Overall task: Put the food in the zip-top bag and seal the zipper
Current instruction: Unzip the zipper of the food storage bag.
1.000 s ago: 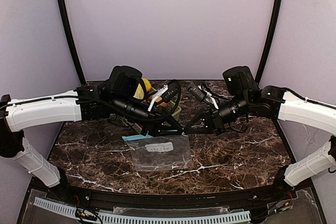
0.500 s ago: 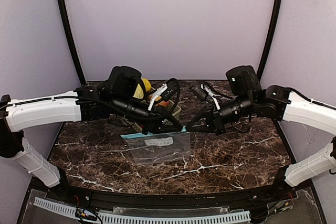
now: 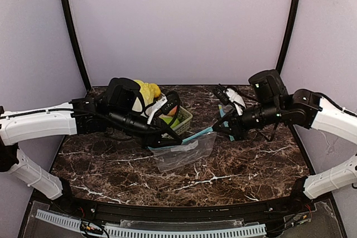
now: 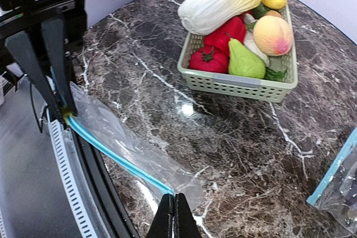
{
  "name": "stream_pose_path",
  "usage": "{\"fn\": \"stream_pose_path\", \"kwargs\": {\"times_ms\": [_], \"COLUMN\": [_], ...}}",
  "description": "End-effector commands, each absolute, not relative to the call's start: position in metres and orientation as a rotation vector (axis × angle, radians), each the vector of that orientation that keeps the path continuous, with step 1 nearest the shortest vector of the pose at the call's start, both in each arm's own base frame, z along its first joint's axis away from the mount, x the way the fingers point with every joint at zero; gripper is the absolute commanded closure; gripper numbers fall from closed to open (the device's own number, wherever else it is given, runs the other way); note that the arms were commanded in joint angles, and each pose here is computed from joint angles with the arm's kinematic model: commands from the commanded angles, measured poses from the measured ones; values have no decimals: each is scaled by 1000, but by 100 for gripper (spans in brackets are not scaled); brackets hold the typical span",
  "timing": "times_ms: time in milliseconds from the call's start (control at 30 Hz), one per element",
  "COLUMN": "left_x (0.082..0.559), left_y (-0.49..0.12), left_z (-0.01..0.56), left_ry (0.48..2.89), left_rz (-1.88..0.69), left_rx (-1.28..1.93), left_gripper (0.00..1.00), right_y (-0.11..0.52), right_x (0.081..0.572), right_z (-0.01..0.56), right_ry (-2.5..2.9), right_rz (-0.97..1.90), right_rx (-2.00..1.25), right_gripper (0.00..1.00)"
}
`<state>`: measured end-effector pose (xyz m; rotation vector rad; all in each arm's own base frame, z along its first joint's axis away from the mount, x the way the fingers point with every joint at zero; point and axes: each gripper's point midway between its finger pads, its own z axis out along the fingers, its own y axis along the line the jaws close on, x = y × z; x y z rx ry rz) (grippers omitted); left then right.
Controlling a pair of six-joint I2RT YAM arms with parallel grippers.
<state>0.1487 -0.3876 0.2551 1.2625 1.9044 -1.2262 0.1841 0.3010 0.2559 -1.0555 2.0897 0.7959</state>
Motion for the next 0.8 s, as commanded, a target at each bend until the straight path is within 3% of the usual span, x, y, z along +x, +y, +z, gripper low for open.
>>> {"fn": "stream_pose_path", "kwargs": {"times_ms": [0, 267, 533, 600, 700, 767], "left_x": [134, 136, 155, 175, 191, 204], "left_y": [-357, -332, -342, -342, -346, -345], "left_z": [231, 219, 214, 210, 210, 214], "left_ry": [2044, 2100, 2068, 2064, 2023, 1994], "left_rz": [-1171, -1063, -1042, -945, -817, -718], "left_rx": [1293, 1254, 1147, 1056, 992, 931], "left_gripper": [99, 99, 99, 99, 99, 99], "right_y": [270, 248, 281, 289, 293, 291], "right_x": [230, 268, 272, 275, 280, 283], "right_z": [258, 259, 274, 276, 273, 270], "right_ry": [2144, 2179, 2131, 2139, 2190, 2227], "right_rz": [524, 454, 664, 722, 785, 818], "right_rx": [-841, -674, -664, -624, -495, -381], "right_gripper": [100, 100, 100, 87, 46, 31]}}
